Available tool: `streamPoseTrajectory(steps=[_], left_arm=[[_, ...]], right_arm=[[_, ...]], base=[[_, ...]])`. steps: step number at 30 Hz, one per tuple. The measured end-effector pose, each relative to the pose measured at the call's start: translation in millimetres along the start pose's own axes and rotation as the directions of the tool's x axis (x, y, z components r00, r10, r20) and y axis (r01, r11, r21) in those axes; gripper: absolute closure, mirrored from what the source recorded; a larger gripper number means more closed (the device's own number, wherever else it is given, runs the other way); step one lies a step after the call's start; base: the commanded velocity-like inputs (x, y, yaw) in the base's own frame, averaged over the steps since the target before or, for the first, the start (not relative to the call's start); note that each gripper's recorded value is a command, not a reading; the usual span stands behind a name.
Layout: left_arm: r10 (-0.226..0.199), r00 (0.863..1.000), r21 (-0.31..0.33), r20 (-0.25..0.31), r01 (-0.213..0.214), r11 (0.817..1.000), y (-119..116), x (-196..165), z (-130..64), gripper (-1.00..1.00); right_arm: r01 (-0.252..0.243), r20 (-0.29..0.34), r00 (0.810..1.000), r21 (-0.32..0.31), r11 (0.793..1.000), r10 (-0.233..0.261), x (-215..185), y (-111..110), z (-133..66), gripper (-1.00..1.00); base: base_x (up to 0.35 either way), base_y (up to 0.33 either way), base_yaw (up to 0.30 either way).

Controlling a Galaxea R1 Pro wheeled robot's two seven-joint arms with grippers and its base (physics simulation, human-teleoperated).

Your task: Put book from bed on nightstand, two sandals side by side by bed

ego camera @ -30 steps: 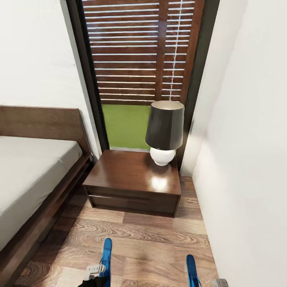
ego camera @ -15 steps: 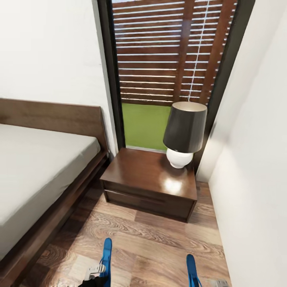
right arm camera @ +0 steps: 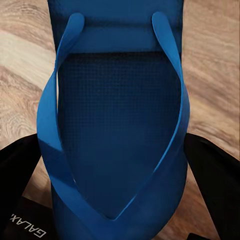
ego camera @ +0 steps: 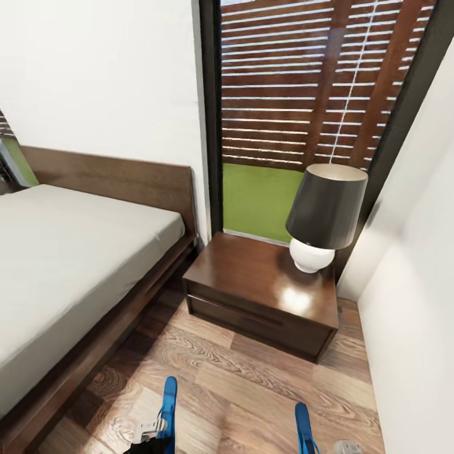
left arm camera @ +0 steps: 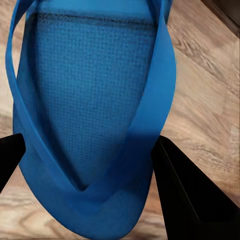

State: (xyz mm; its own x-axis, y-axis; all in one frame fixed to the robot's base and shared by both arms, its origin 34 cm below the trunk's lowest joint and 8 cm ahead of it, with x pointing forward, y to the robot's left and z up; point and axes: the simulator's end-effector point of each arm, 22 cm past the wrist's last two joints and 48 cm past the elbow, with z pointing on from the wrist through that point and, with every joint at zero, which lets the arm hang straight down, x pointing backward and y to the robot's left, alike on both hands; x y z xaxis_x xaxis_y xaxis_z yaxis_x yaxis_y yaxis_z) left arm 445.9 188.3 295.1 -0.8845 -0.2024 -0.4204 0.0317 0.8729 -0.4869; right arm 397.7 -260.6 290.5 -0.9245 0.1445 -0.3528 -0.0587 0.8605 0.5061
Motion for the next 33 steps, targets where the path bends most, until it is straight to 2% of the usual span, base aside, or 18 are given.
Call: streamPoseTrajectory(steps=[33], left_arm=[[0.000, 1.000, 0.000, 0.000, 0.000, 1.000, -0.2, 0.0, 0.1, 1.00]], right_arm=[[-0.001, 0.001, 1.000, -0.002, 1.000, 0.001, -0.2, 0.3, -0.2, 1.00]], base=[[0.000, -0.018, 0.284]])
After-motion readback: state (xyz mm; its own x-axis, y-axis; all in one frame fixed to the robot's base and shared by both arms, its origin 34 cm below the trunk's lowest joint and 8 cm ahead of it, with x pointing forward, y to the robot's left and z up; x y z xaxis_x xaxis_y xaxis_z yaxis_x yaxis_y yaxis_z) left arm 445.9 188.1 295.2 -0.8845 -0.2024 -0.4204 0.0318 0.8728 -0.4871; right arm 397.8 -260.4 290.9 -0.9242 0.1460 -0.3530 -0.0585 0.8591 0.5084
